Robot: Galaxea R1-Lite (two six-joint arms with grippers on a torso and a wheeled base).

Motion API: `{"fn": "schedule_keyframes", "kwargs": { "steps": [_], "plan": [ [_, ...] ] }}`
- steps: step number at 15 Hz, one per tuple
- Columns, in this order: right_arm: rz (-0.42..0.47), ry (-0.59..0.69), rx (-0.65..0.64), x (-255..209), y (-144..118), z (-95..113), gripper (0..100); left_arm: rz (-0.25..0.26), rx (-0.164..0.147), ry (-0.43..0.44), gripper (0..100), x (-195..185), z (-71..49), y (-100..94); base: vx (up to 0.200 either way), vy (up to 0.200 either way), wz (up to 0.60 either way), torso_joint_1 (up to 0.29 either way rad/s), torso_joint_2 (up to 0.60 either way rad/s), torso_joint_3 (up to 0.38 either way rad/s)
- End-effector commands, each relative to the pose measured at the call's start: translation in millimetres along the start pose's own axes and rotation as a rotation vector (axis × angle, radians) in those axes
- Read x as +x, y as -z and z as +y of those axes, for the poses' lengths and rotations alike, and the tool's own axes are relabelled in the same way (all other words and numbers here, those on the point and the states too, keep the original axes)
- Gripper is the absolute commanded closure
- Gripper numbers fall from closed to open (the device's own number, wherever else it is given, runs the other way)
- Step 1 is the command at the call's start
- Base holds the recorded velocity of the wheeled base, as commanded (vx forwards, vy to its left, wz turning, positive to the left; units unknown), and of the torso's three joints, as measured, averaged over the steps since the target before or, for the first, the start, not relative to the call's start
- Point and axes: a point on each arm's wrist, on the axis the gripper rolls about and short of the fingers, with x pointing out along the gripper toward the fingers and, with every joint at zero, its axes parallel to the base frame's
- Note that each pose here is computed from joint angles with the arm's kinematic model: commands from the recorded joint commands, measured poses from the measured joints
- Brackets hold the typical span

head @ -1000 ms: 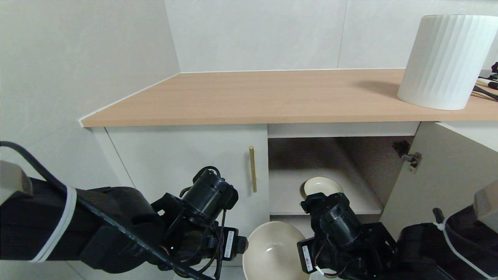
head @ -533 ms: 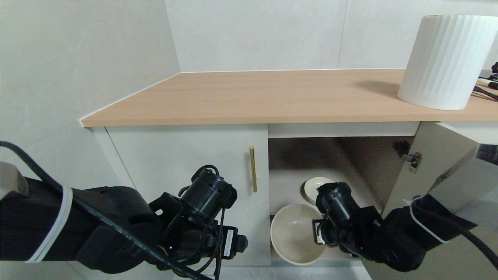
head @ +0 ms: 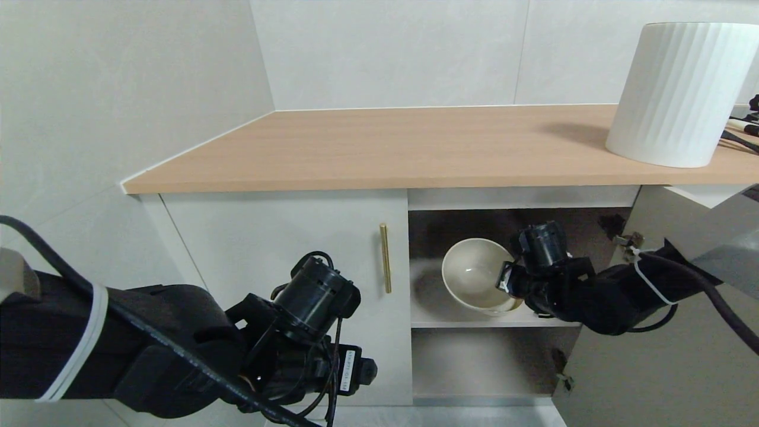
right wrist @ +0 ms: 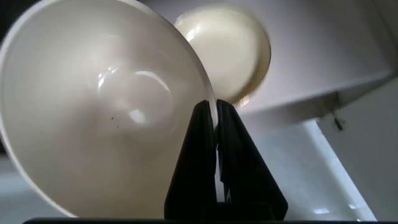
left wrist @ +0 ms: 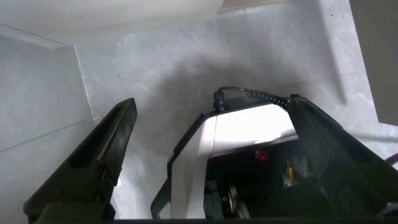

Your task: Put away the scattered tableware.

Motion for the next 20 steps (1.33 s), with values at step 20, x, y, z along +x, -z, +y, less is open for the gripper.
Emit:
{"fn": "schedule_keyframes", "kwargs": {
  "steps": [20],
  "plan": [
    [-0.021,0.137,0.04,81.5,3.2,-22.3,100,0.004,-0.002,-0.004,0,1.2,1.0,0.3,0.0,0.0,0.0,0.0,0.0,0.0]
  ]
}}
